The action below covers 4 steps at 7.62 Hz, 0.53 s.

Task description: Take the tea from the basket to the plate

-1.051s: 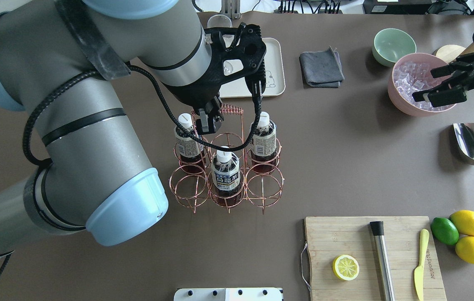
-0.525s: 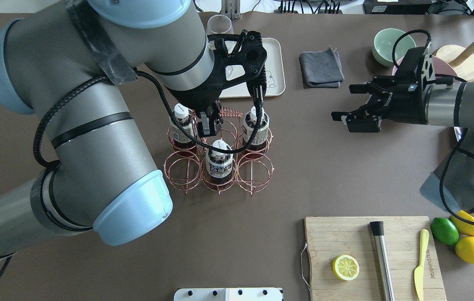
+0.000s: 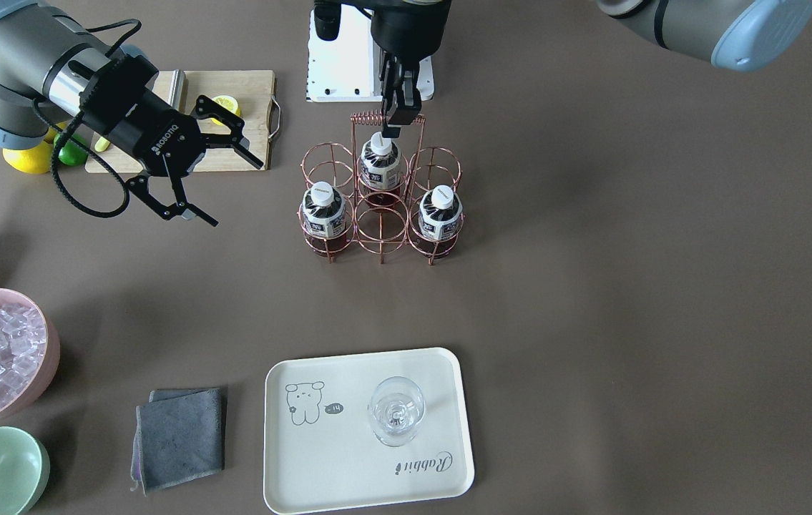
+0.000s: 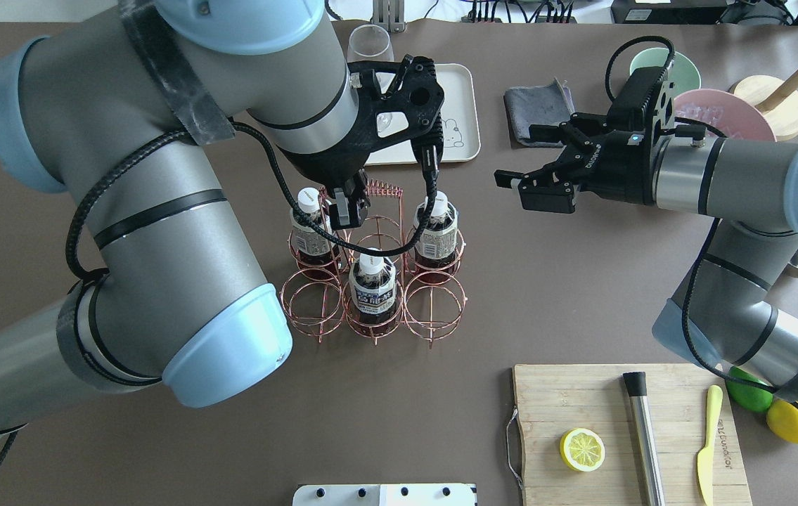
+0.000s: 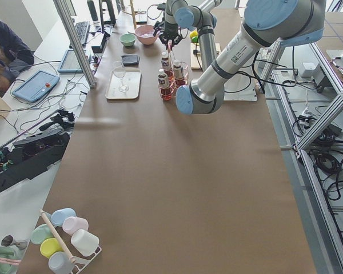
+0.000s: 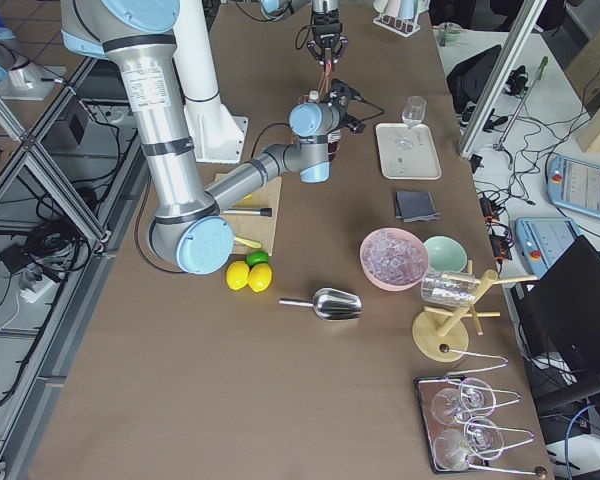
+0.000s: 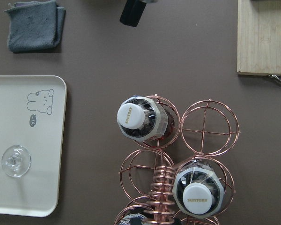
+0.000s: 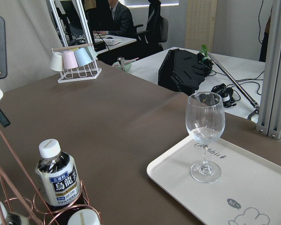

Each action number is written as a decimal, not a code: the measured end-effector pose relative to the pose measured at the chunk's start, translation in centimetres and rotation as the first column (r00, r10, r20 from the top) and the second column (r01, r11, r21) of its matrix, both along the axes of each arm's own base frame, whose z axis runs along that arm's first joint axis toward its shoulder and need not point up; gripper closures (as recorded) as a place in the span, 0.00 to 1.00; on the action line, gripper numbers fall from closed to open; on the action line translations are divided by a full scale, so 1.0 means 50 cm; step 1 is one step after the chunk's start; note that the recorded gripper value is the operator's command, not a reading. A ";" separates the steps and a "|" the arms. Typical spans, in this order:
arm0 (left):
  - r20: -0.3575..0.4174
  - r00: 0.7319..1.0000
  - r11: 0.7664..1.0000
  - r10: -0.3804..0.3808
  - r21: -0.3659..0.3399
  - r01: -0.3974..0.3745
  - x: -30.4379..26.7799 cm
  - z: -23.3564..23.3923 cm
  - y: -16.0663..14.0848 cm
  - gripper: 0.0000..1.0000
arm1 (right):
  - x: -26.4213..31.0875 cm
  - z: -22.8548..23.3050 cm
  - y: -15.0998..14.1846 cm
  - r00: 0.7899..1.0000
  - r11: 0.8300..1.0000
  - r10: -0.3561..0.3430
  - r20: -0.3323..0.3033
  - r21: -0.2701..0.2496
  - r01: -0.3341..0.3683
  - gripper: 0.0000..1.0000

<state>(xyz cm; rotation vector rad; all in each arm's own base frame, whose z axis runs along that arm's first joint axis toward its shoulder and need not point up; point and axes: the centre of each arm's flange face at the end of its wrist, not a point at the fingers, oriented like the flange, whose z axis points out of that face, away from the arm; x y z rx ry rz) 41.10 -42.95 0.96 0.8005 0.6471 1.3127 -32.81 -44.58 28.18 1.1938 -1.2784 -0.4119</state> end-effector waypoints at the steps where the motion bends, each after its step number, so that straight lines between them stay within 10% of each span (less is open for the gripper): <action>1: 0.007 1.000 1.000 -0.005 0.000 0.005 0.003 0.005 -0.003 1.00 | -0.029 -0.010 0.012 1.000 1.000 0.005 0.008 0.000 -0.005 0.00; 4: 0.010 1.000 1.000 -0.009 0.002 0.009 0.003 0.006 -0.005 1.00 | -0.114 -0.066 0.042 1.000 1.000 0.021 0.010 -0.015 -0.021 0.00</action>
